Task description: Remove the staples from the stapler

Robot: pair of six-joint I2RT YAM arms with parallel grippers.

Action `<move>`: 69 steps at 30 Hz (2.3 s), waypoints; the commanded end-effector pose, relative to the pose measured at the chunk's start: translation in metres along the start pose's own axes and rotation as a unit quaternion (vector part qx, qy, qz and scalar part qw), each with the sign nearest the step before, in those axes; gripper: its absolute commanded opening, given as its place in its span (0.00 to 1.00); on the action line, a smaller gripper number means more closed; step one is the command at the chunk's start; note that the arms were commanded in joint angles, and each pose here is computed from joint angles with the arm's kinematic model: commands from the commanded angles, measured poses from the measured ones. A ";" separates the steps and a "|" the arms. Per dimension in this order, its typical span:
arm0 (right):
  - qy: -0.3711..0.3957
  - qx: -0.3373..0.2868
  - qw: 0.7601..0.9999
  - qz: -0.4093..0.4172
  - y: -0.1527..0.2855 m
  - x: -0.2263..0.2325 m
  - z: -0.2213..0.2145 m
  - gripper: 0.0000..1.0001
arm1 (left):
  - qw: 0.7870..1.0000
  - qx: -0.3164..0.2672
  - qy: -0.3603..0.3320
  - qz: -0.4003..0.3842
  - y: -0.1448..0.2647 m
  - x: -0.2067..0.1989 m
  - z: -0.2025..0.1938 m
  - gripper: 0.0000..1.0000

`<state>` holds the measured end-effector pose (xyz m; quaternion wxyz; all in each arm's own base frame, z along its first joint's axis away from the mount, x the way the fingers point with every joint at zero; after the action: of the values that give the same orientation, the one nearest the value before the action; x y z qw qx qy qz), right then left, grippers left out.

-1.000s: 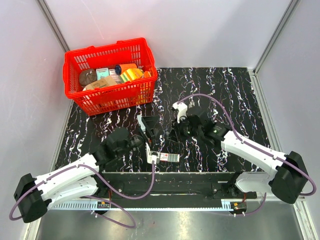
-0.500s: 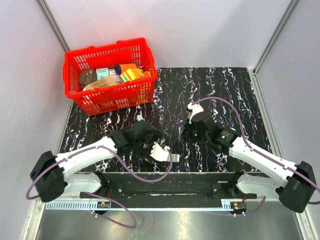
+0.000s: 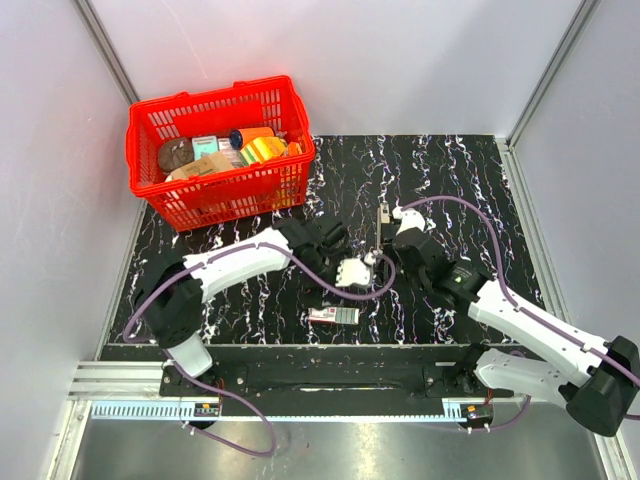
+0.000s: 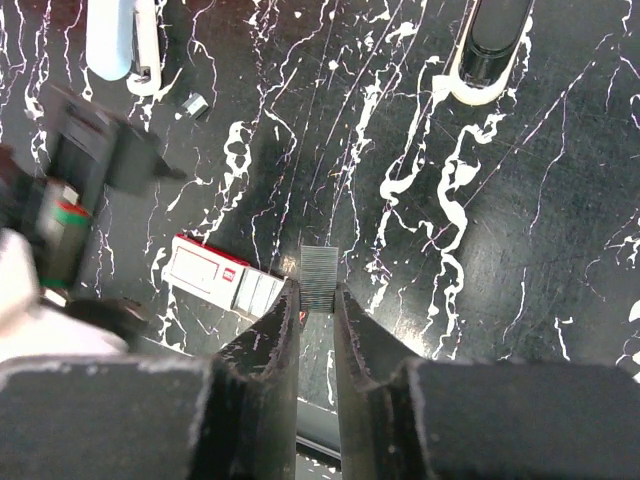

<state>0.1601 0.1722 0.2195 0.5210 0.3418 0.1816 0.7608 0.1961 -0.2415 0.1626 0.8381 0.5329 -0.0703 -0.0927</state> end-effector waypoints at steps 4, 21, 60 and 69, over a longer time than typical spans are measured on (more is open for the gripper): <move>-0.034 0.024 0.999 0.002 -0.010 0.010 -0.001 0.02 | 0.980 -0.053 0.191 0.005 0.049 0.012 0.002 0.96; -0.093 0.150 0.984 0.003 -0.020 0.081 -0.070 0.00 | 0.960 -0.029 0.207 0.185 0.000 0.058 -0.039 0.72; -0.060 0.176 0.979 -0.089 -0.053 0.063 -0.130 0.00 | 0.971 -0.024 0.215 0.096 -0.046 0.002 -0.046 0.62; -0.051 0.169 0.981 -0.081 -0.052 0.064 -0.125 0.00 | 0.967 -0.042 0.239 0.077 -0.044 -0.011 -0.044 0.61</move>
<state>0.0805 0.2554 0.1096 0.5164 0.4571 0.3388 0.6400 0.2084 -0.2174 0.0965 0.8451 0.5134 0.0756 0.1285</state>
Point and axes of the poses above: each gripper's point midway between its finger pads, its own y axis back along the fingers, its own x axis along the line the jaws close on, z = x × y, the point moved 9 cm from there along y, back along the fingers, and after that the axes turned 3 degrees about -y, right-handed, at the moved point
